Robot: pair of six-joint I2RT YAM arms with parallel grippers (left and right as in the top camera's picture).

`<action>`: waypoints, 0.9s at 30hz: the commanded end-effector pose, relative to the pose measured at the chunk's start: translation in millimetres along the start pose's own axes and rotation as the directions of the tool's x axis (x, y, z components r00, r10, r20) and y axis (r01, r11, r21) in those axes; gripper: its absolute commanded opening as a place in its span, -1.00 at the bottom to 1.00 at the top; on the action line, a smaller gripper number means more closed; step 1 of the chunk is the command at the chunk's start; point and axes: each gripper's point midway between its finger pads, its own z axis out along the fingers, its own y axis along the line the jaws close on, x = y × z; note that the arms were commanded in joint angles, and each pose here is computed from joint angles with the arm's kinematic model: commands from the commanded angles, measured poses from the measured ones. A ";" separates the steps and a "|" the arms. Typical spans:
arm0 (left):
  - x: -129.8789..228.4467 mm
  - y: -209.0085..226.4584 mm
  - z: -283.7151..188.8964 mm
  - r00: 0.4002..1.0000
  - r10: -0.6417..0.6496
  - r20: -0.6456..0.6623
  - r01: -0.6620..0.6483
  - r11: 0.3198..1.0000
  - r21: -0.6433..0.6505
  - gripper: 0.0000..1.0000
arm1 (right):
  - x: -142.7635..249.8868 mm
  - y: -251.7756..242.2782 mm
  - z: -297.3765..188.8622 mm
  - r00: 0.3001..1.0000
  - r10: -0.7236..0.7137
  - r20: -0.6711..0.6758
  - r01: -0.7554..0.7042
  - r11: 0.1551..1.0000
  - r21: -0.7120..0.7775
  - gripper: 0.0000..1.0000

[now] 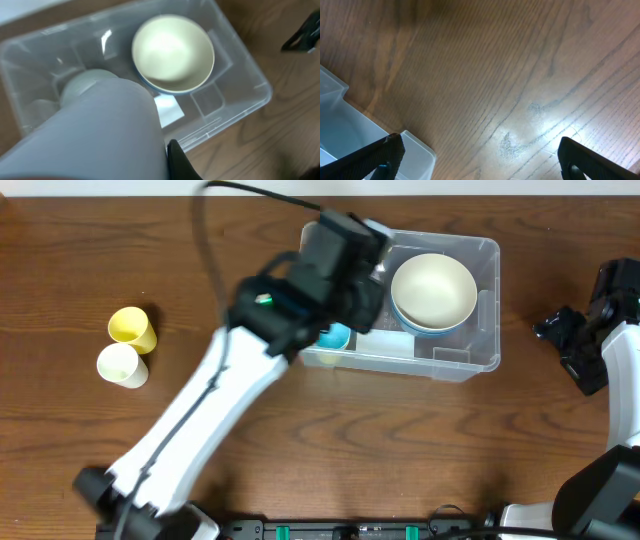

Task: Pack container
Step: 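Carry the pink cup into the bin beside the bowls and release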

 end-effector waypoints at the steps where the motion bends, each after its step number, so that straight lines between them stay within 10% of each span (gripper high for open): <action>1: 8.7 2.1 29.2 0.999 0.025 -0.047 -0.026 0.999 -0.029 -0.88 | -0.9 -2.3 0.7 1.000 0.016 0.004 -0.016 1.000 0.008 0.99; 27: 54.6 14.1 136.0 0.973 0.005 -0.229 -0.013 0.999 -0.032 -0.88 | -0.9 -2.3 0.7 1.000 0.016 0.004 -0.016 1.000 0.008 0.99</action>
